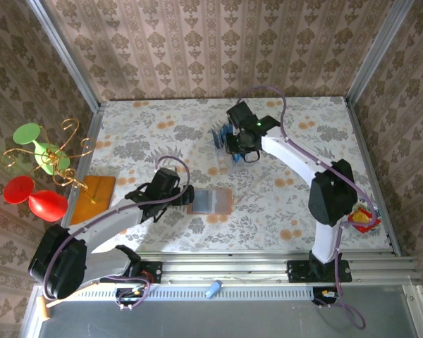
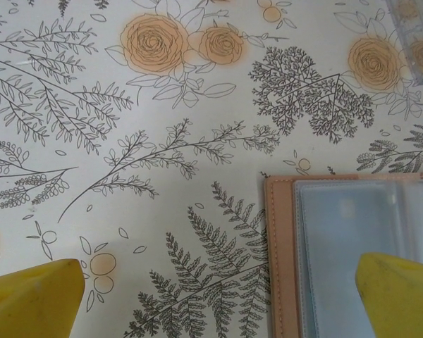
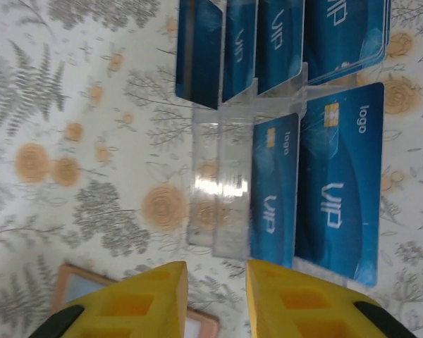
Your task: Put the credit cards into the card holder
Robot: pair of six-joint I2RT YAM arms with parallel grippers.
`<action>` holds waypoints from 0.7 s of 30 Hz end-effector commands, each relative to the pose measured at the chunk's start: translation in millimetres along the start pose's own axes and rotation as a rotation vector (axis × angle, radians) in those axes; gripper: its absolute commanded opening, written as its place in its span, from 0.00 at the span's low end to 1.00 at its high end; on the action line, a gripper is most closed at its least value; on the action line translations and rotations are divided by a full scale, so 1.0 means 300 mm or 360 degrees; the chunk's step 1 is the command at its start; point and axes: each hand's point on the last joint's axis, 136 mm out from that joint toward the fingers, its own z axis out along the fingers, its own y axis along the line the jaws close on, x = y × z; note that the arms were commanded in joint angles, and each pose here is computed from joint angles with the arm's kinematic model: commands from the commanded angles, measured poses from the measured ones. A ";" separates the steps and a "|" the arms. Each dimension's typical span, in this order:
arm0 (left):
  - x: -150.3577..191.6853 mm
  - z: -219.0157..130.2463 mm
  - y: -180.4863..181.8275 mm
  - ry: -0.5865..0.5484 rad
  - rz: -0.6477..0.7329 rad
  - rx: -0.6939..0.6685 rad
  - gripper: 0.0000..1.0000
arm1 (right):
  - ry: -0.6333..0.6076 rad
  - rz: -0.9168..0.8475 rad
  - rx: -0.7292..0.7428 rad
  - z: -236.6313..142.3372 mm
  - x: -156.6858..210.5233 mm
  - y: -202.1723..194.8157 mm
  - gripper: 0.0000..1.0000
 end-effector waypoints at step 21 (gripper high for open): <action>0.046 0.027 -0.018 0.0066 0.0038 -0.0007 1.00 | 0.0202 -0.0233 0.0391 0.153 0.021 -0.121 0.32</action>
